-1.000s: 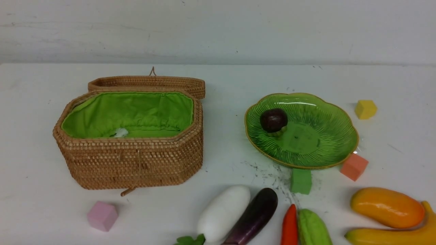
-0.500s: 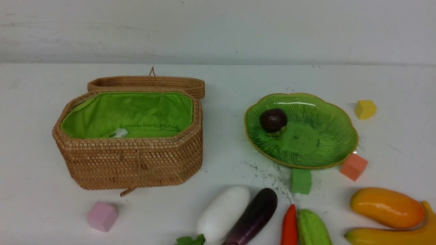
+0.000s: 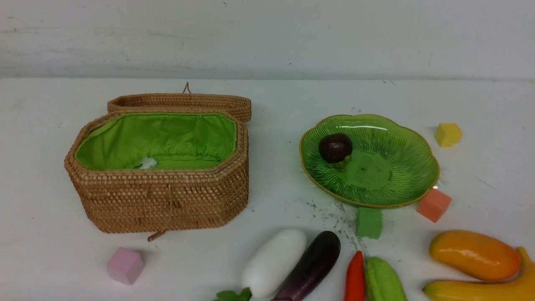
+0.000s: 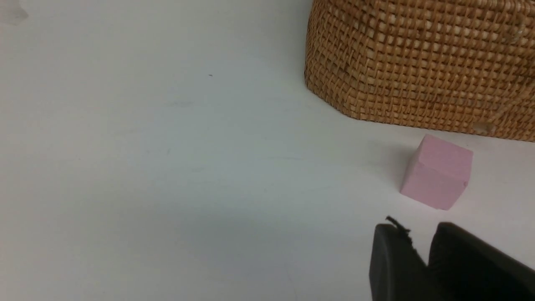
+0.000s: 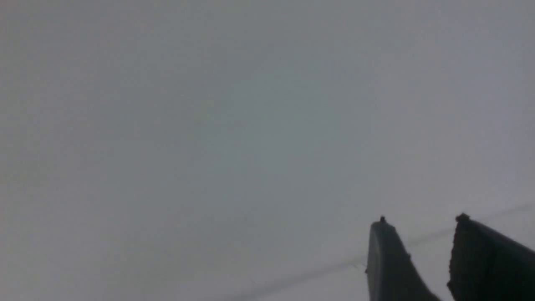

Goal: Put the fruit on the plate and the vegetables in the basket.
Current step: Use the right arm to grab a mango and put it into the right plate

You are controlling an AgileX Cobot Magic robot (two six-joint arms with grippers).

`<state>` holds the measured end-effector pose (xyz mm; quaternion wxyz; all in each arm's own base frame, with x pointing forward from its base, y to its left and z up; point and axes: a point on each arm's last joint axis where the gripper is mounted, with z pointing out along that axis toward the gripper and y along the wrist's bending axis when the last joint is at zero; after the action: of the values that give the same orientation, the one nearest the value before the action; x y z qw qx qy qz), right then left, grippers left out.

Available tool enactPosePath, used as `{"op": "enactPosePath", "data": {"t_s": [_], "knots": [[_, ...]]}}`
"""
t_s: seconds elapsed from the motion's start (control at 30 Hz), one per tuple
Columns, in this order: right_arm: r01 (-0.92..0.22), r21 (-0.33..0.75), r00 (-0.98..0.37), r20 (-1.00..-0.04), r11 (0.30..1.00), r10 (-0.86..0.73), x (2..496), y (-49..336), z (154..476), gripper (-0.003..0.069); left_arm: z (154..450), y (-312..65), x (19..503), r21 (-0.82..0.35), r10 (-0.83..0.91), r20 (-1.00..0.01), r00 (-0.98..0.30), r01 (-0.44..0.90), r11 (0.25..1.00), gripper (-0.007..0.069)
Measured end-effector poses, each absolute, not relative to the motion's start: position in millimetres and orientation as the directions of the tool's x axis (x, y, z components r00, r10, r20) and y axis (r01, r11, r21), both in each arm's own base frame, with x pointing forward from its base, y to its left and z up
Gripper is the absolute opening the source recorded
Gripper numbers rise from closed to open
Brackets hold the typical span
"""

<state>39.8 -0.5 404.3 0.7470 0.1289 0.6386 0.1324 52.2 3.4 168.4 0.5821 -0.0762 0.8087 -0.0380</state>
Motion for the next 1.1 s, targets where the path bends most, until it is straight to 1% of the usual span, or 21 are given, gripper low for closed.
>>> {"op": "enactPosePath", "data": {"t_s": [0.03,0.07,0.1,0.13,0.2,0.27,0.3,0.37,0.47,0.53,0.67,0.7,0.73,0.8,0.83,0.9,0.93,0.97,1.0,1.03,1.1], "knots": [[0.003,0.325,0.083,-0.942,0.946,0.324,48,-1,413,0.0242,168,3,52,-0.150,-0.167,-0.936,-0.311,-0.079,0.985,0.0133],[0.018,0.306,0.054,-0.951,0.952,0.305,52,-2,415,0.0242,168,3,52,-0.150,-0.167,-0.936,-0.311,-0.079,0.985,0.0133],[0.066,0.209,-0.057,-0.975,0.976,0.213,67,-4,420,0.0242,168,3,52,-0.150,-0.167,-0.936,-0.311,-0.079,0.985,0.0133],[0.081,0.168,-0.116,-0.977,0.982,0.177,78,-5,419,0.0242,168,3,52,-0.150,-0.167,-0.936,-0.311,-0.079,0.985,0.0133],[0.088,0.021,-0.301,-0.952,0.996,0.046,106,-8,407,0.0242,168,3,52,-0.150,-0.167,-0.936,-0.311,-0.079,0.985,0.0134],[0.051,-0.059,-0.437,-0.899,0.997,-0.031,128,-8,391,0.0242,168,3,52,-0.150,-0.167,-0.936,-0.311,-0.079,0.985,0.0134],[0.018,-0.080,-0.511,-0.858,0.997,-0.059,141,-7,380,0.0242,168,3,52,-0.150,-0.167,-0.936,-0.311,-0.079,0.985,0.0134],[-0.019,-0.082,-0.584,-0.808,0.996,-0.077,153,-6,368,0.0242,168,3,52,-0.150,-0.167,-0.936,-0.311,-0.079,0.985,0.0136],[-0.127,-0.021,-0.769,-0.629,0.992,-0.112,184,2,332,0.0242,168,3,52,-0.150,-0.167,-0.936,-0.311,-0.079,0.985,0.0141],[-0.181,0.022,-0.814,-0.564,0.983,-0.138,201,6,314,0.0246,168,3,52,-0.150,-0.167,-0.936,-0.311,-0.079,0.985,0.0144],[-0.323,-0.016,-0.806,-0.519,0.946,-0.284,222,9,296,0.0277,168,3,52,-0.150,-0.167,-0.936,-0.311,-0.079,0.985,0.0146],[-0.412,-0.047,-0.793,-0.474,0.910,-0.383,230,13,284,0.0314,168,3,52,-0.150,-0.167,-0.936,-0.311,-0.079,0.985,0.0148],[-0.441,-0.055,-0.787,-0.456,0.896,-0.416,232,15,280,0.0332,168,3,52,-0.150,-0.167,-0.936,-0.311,-0.079,0.985,0.0148],[-0.523,-0.071,-0.773,-0.381,0.849,-0.508,240,24,264,0.0436,168,3,52,-0.150,-0.167,-0.936,-0.311,-0.079,0.985,0.0151],[-0.547,-0.077,-0.768,-0.350,0.833,-0.536,243,27,258,0.0468,168,3,52,-0.150,-0.167,-0.936,-0.311,-0.079,0.985,0.0153],[-0.605,-0.106,-0.749,-0.262,0.789,-0.609,250,34,241,0.0593,168,3,52,-0.150,-0.167,-0.936,-0.311,-0.079,0.985,0.0153],[-0.607,-0.105,-0.747,-0.262,0.788,-0.611,250,35,241,0.0603,168,3,52,-0.150,-0.167,-0.936,-0.311,-0.079,0.985,0.0153],[-0.642,-0.138,-0.726,-0.207,0.754,-0.656,255,37,232,0.0649,168,3,52,-0.150,-0.167,-0.936,-0.311,-0.079,0.985,0.0153],[-0.652,-0.143,-0.721,-0.189,0.745,-0.667,257,39,228,0.0660,168,3,52,-0.150,-0.167,-0.936,-0.311,-0.079,0.985,0.0153],[-0.679,-0.176,-0.699,-0.140,0.713,-0.701,262,40,218,0.0675,168,3,52,-0.150,-0.167,-0.936,-0.311,-0.079,0.985,0.0153],[-0.693,-0.208,-0.686,-0.101,0.690,-0.720,268,40,209,0.0676,168,3,52,-0.150,-0.167,-0.936,-0.311,-0.079,0.985,0.0153]]}}
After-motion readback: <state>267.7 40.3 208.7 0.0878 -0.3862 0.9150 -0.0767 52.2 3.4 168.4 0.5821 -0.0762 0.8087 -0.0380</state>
